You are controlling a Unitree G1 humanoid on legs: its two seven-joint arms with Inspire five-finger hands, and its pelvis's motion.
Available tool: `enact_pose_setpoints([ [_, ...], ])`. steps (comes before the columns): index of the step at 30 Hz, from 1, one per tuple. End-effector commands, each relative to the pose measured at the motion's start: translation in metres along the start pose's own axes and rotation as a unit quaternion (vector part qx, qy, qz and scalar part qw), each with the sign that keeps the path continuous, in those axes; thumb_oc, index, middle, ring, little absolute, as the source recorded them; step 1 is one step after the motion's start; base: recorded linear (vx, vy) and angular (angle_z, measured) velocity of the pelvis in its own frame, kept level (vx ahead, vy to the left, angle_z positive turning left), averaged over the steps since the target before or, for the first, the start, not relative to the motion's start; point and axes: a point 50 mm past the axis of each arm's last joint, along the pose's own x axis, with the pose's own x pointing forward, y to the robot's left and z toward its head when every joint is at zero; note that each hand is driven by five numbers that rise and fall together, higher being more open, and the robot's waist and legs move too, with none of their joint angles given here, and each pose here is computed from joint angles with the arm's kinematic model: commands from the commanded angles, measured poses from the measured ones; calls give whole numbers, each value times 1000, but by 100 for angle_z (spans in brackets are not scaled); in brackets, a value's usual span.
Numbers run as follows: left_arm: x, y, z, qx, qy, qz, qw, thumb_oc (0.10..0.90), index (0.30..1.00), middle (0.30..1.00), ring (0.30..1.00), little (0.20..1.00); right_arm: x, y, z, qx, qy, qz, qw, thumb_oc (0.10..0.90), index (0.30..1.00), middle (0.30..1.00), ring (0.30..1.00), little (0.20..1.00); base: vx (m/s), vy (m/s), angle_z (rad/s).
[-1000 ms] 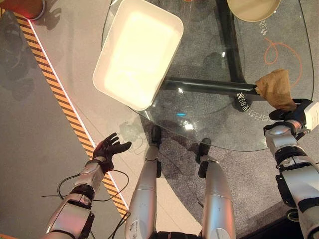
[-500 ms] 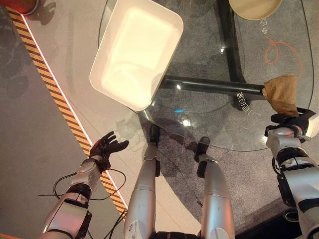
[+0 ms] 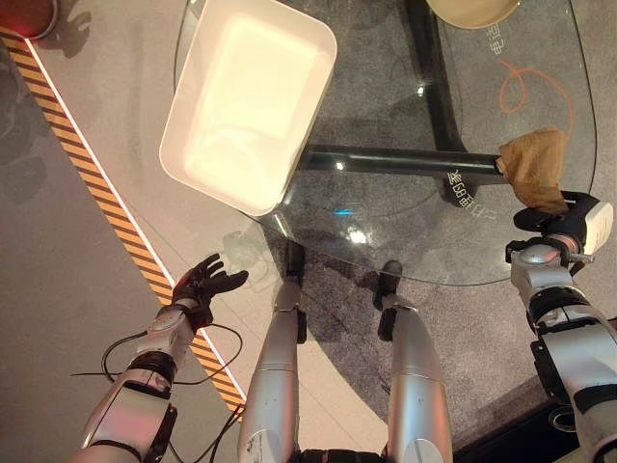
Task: Wipe the table with a cloth and put it in the basket.
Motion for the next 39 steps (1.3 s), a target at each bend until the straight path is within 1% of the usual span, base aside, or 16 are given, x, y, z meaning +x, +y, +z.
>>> enact_pose_setpoints([
  [1,-4,17,-8,-27,0,38,999,800,900,900,900,900,8,-13,45,-9,-132,1,991,100,300,300,300,200,0,0,0],
  [4,-5,14,-12,-25,0,34,999,800,900,900,900,900,3,-4,58,-28,-170,25,985,100,300,300,300,200,0,0,0],
  [11,-4,8,-14,-24,-1,27,999,800,900,900,900,900,-5,8,70,-55,-199,57,977,100,300,300,300,200,0,0,0],
  [15,-3,3,-12,-22,-2,24,999,800,900,900,900,900,-13,20,79,-94,-238,100,962,100,300,300,300,200,0,0,0],
  [17,-2,3,-11,-22,-2,24,999,800,900,900,900,900,-13,20,80,-96,-240,103,960,100,300,300,300,200,0,0,0],
  [21,-3,1,-13,-21,-2,23,999,800,900,900,900,900,-24,32,82,-109,-264,131,949,100,300,300,300,200,0,0,0],
  [30,-3,-3,-15,-20,-2,21,1000,800,900,900,900,900,-34,42,88,-124,-293,154,935,100,300,300,300,200,0,0,0],
  [34,-2,-5,-15,-19,-3,20,1000,800,900,900,900,900,-40,47,92,-133,-311,169,926,100,300,300,300,200,0,0,0],
  [39,-2,-8,-17,-19,-2,20,1000,800,900,900,900,900,-51,54,100,-144,-345,198,906,100,300,300,300,200,0,0,0],
])
